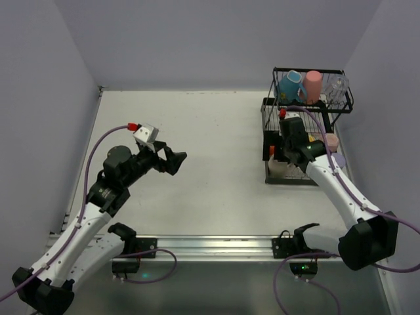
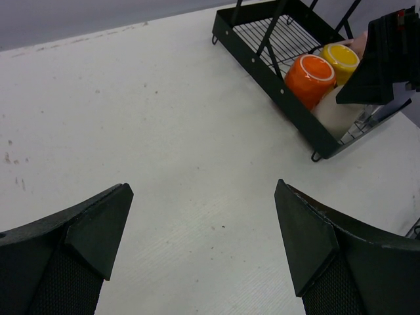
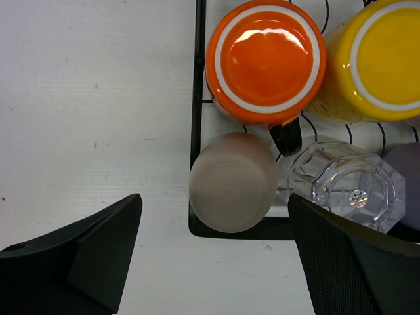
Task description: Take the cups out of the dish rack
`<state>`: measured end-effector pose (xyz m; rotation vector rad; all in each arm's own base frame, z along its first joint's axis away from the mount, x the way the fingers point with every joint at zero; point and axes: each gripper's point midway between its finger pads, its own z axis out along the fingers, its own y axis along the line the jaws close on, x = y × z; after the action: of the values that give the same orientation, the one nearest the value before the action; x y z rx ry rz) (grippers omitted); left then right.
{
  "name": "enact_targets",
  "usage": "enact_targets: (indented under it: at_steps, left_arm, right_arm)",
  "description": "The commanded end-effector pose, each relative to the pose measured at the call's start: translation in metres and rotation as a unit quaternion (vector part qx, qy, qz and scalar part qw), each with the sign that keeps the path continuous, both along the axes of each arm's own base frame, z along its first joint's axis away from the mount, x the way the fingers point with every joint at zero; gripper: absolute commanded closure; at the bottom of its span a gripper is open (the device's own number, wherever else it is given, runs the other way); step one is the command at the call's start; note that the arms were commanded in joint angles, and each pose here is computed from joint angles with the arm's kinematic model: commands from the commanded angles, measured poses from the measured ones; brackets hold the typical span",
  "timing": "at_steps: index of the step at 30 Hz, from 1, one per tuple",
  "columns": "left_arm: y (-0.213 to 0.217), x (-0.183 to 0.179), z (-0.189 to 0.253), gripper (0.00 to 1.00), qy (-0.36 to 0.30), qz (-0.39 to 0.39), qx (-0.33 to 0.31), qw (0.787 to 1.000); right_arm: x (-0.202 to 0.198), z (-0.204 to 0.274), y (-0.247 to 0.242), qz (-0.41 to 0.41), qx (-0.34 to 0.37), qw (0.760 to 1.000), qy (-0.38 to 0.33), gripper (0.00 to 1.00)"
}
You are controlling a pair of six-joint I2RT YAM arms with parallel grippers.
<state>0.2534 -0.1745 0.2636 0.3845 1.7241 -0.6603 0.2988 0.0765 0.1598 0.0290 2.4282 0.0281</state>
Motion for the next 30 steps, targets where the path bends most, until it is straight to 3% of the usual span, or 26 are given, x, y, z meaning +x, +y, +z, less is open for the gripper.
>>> enact_targets:
  at_steps: [1, 20, 24, 25, 26, 30]
  left_arm:
    - [-0.001, 0.001, 0.001, 0.00, -0.003, -0.002, 0.004, 1.000]
    - [0.000, 0.002, -0.001, 0.00, 0.001, 0.003, 0.006, 1.000]
    - [0.000, 0.002, -0.001, 0.00, 0.000, 0.004, 0.005, 1.000]
    - [0.000, 0.002, 0.000, 0.00, 0.000, 0.003, 0.005, 1.000]
    - [0.000, 0.002, 0.000, 0.00, 0.000, 0.004, 0.005, 1.000]
    - [0.001, 0.003, 0.000, 0.00, -0.001, 0.007, 0.005, 1.000]
  right_arm:
    - [0.000, 0.002, -0.007, -0.010, -0.023, 1.000, -0.007, 0.05]
    - [0.009, -0.033, -0.013, -0.038, -0.050, 0.998, 0.030, 0.23]
    - [0.009, -0.033, -0.014, -0.041, -0.054, 0.997, 0.031, 0.33]
    - [0.009, -0.032, -0.014, -0.042, -0.053, 0.997, 0.030, 0.47]
    - [0.010, -0.030, -0.015, -0.045, -0.052, 0.997, 0.026, 0.54]
    - [0.008, -0.009, -0.018, -0.057, -0.057, 0.997, -0.005, 0.64]
